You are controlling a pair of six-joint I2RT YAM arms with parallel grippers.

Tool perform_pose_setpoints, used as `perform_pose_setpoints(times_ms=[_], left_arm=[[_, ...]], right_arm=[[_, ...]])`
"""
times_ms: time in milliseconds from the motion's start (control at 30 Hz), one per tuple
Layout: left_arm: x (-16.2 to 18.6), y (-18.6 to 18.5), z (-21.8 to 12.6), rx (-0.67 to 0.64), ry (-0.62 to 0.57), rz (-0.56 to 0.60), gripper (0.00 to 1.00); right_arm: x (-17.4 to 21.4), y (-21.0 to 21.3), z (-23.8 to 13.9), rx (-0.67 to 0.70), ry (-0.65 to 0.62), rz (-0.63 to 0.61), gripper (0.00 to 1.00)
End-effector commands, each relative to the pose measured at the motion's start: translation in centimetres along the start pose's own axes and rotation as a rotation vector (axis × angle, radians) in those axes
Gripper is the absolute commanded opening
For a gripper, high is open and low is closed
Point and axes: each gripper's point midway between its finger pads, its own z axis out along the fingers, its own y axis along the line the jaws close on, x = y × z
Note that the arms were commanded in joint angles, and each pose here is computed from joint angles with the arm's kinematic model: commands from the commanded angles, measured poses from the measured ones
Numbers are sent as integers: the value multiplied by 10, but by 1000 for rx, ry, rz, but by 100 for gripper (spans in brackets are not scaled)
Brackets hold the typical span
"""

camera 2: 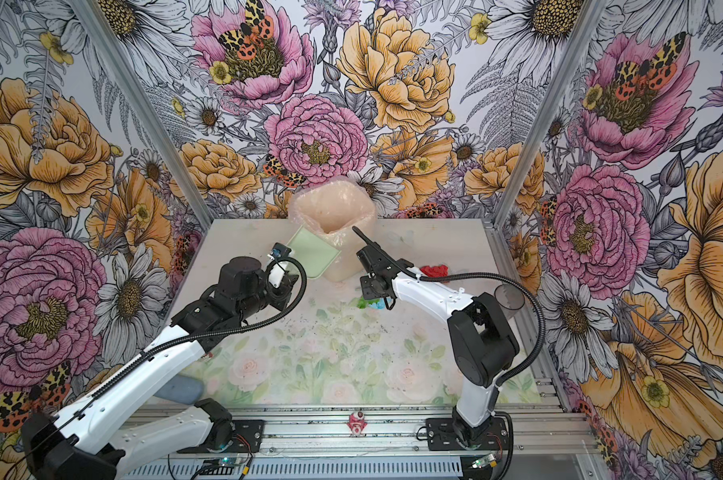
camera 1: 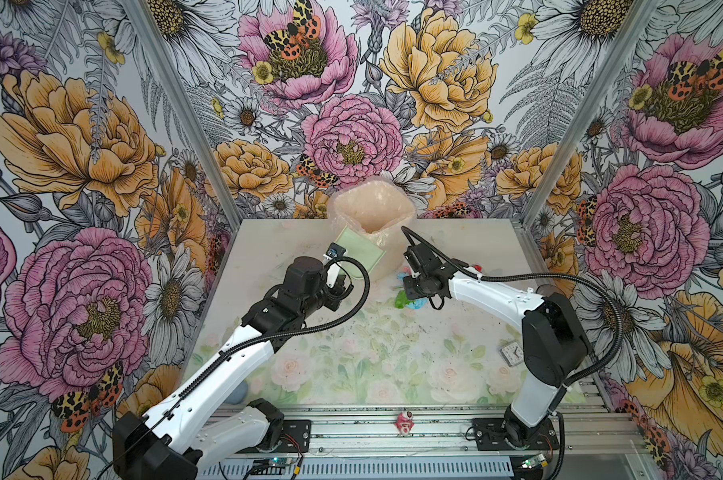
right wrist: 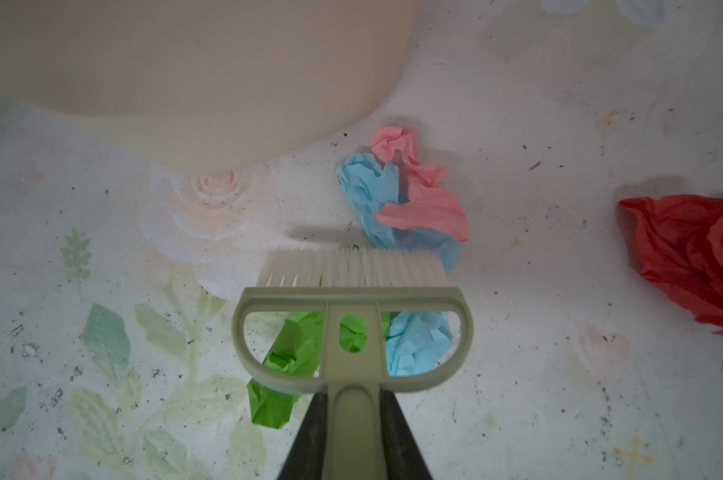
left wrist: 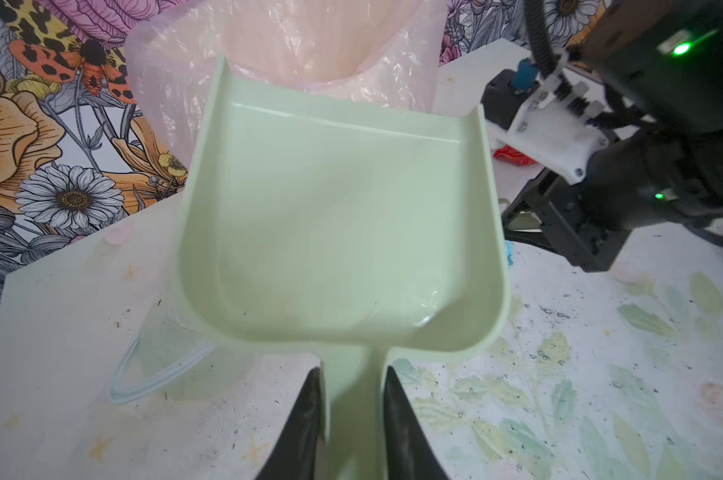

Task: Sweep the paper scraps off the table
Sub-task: 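Lower the empty dustpan near the green scrap while the right brush approaches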

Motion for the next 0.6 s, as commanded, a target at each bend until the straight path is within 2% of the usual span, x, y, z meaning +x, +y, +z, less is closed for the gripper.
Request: perform_pose_setpoints(times_ms=[0,267,567], left_arm=[[-6,-11,-8,49,-60,-71,0],[9,-26,-9,88,-34,-43,0],[7,-44,-6,138,-37,-22,0]], right_arm=[[-6,-7,-1,53,-45,-9,0],[21,-20,-20,73,-48,-29,0],[31,-35,-41,81,-81,-47,0]])
